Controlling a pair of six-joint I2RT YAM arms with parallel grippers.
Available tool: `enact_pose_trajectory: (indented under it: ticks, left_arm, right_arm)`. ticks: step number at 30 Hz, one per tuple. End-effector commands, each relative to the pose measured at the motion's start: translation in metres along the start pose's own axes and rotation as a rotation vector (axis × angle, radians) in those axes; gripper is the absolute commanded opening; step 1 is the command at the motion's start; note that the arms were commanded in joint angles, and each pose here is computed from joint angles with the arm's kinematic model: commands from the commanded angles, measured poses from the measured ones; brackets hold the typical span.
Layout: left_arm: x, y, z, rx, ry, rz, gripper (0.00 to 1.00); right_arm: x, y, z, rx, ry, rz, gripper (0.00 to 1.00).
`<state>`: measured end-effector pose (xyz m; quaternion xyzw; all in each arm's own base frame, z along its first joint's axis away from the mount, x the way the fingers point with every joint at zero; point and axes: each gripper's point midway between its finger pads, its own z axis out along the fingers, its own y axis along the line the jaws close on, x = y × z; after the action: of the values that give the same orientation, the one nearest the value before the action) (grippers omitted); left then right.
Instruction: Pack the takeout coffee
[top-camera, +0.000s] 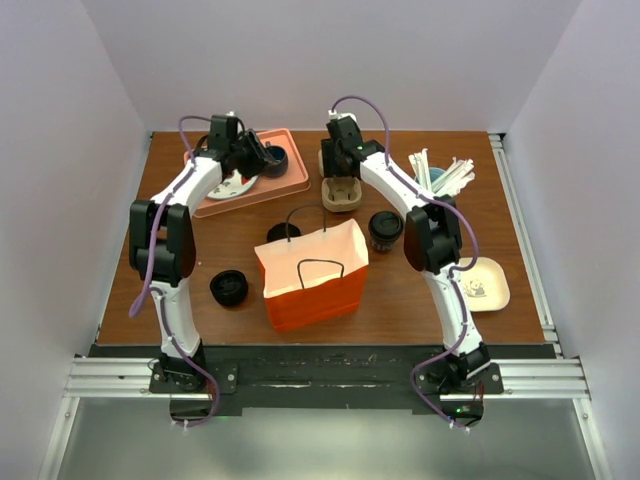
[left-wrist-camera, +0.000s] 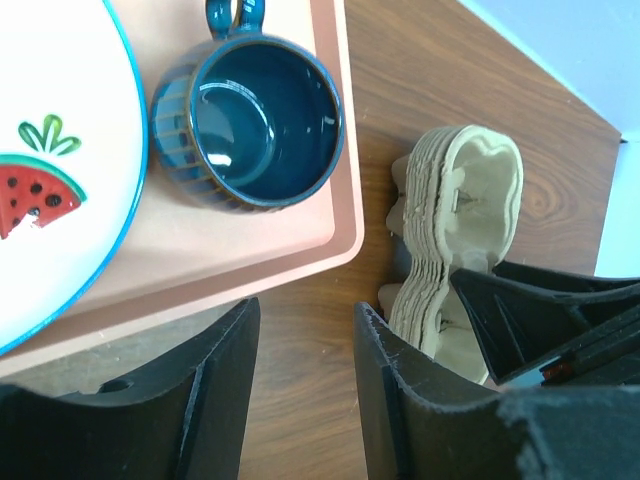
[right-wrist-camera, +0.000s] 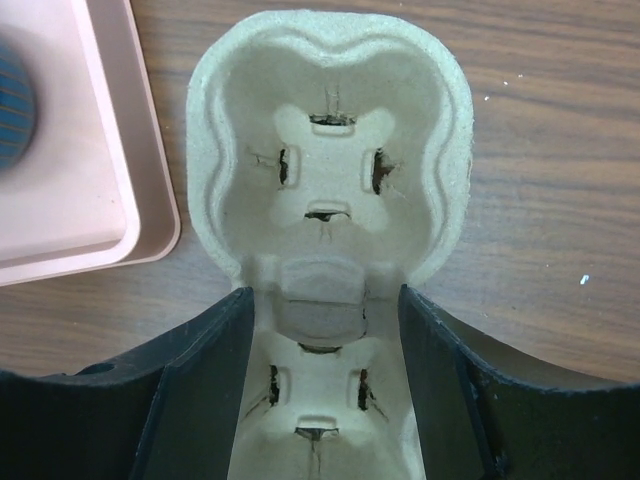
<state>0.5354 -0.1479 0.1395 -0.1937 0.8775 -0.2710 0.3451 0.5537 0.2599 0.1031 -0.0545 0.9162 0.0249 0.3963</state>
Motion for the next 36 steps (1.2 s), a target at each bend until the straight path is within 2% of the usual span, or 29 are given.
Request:
enact_pose_trajectory:
  ticks: [1,9,20,28,31,36]
  left_arm:
    - [-0.02,-0.033,-0.024,0.063,-0.055,0.026,0.47]
    - [-0.03,-0.044,-0.028,0.069,-0.076,0.055,0.47]
    - [-0.03,-0.047,-0.025,0.086,-0.071,0.05,0.47]
    - [-0.03,-0.048,-0.025,0.091,-0.07,0.049,0.46]
    - [-0.03,-0.049,-0.026,0.093,-0.07,0.048,0.46]
    - [-0.032,-0.051,-0.028,0.098,-0.073,0.049,0.46]
  right_arm:
    - [-0.015,0.012,-0.009,-0.013,-0.046,0.003,0.64]
    - [-0.016,0.017,0.0,-0.006,-0.07,0.006,0.59]
    - [-0.013,0.01,0.006,0.048,-0.064,0.003,0.59]
    - [-0.013,0.004,0.01,0.096,-0.069,-0.004,0.47]
    - [-0.012,0.003,0.01,0.107,-0.064,0.008,0.53]
    - [-0.017,0.0,0.005,0.12,-0.095,0.063,0.48]
